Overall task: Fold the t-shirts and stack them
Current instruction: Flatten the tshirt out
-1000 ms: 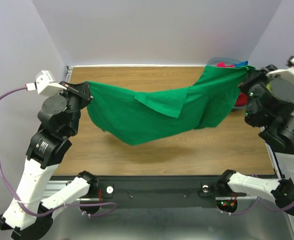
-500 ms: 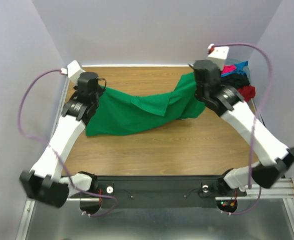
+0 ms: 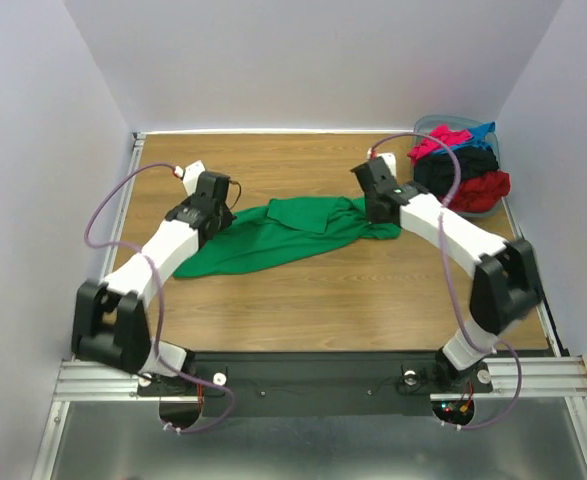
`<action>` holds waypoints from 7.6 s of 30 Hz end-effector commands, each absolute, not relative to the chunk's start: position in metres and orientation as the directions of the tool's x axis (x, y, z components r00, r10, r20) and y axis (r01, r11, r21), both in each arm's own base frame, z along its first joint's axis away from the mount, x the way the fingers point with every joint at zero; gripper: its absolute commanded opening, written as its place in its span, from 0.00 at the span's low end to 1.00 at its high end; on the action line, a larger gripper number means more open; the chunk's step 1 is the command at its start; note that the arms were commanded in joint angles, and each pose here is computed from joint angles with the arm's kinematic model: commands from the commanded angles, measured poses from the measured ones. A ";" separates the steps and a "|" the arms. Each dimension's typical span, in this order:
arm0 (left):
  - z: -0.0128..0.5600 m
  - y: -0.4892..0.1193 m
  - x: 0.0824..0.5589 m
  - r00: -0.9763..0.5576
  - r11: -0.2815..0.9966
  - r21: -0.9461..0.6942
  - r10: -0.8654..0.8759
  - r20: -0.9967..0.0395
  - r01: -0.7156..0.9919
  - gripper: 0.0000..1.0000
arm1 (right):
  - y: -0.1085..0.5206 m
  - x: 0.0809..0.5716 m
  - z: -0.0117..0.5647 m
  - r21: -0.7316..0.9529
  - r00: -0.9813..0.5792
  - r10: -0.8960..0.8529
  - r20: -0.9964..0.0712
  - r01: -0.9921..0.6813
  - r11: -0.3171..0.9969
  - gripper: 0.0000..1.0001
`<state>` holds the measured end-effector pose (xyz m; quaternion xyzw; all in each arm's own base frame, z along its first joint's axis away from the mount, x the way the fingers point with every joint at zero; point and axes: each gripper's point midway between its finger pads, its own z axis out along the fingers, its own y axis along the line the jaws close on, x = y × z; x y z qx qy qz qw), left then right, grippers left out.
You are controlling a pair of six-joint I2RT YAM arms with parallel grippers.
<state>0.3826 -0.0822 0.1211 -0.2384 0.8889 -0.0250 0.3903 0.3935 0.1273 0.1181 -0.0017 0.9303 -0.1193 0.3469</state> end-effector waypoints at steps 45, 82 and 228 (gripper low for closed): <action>0.569 -0.014 0.159 0.264 0.768 -0.620 -0.638 -0.723 0.158 0.00 | -0.002 0.212 0.604 0.360 0.278 0.328 -0.903 0.070 0.931 0.00; 0.246 0.026 0.424 -0.182 0.699 -0.345 -0.562 -0.807 -0.626 0.98 | 0.129 0.528 0.304 -0.028 -0.225 -0.006 -0.974 0.097 0.995 0.24; 0.038 -0.036 0.361 -0.603 0.827 -0.260 -0.546 -0.582 -0.499 0.98 | 0.273 0.386 0.059 -0.025 -0.722 -0.048 -0.690 -0.043 0.999 0.48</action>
